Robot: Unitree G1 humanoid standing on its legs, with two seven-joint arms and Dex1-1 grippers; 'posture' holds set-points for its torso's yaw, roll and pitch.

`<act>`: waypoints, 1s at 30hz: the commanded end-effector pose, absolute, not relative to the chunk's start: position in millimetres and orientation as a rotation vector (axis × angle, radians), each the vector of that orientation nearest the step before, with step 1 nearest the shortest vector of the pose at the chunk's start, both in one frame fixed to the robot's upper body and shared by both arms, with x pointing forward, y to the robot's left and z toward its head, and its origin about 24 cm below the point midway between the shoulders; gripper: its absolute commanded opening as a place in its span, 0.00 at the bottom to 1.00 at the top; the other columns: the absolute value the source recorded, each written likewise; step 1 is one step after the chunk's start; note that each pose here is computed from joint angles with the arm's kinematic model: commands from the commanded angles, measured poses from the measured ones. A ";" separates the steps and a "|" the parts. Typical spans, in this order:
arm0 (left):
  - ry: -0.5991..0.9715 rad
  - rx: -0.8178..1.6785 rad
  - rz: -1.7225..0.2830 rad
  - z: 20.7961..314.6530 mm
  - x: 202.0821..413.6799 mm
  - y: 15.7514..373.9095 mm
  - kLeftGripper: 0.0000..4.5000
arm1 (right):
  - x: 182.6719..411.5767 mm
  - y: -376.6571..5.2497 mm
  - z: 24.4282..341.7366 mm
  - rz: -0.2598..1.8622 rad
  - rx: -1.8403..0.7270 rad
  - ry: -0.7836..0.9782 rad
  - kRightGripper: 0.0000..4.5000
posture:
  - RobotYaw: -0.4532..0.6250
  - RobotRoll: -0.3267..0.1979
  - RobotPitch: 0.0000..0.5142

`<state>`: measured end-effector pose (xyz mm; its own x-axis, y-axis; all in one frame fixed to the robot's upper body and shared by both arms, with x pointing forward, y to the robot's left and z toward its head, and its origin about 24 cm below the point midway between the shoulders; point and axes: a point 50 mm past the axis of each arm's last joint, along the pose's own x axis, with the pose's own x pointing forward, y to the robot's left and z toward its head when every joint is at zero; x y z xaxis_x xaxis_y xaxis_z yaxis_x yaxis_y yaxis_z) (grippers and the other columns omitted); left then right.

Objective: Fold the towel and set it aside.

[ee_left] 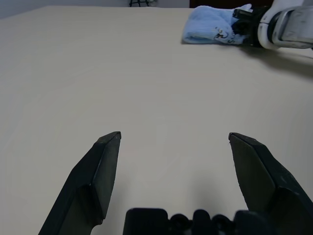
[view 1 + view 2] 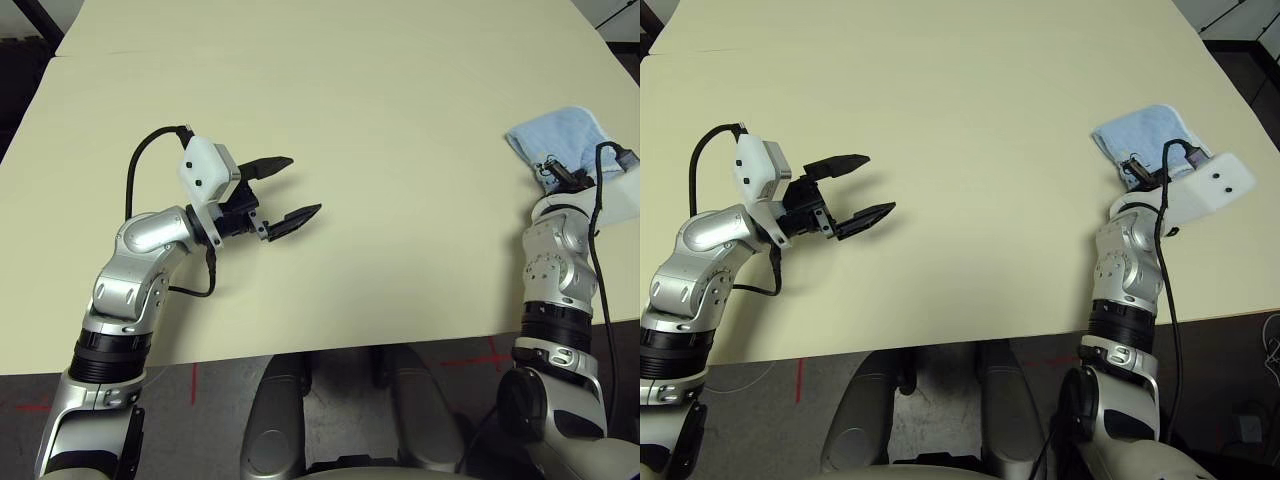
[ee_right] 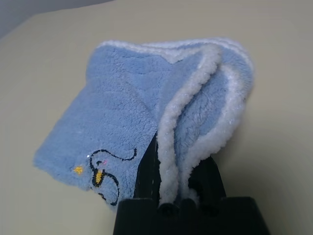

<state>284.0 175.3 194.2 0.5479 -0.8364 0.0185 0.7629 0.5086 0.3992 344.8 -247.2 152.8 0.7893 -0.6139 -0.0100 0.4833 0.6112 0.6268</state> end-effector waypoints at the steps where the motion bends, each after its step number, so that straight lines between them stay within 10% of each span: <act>1: -0.215 0.383 -0.988 192.0 280.7 173.9 1.00 | 352.2 -241.8 141.8 -0.640 0.718 -0.166 0.01 | 0.40 0.62 0.64; 28: -0.217 0.396 -0.978 193.4 279.5 176.4 1.00 | 375.2 -248.3 148.9 -0.671 0.744 -0.219 0.01 | 0.42 0.62 0.61; 30: -0.217 0.395 -0.978 193.1 279.9 176.1 1.00 | 375.7 -247.1 149.6 -0.662 0.737 -0.219 0.17 | 0.42 0.62 0.61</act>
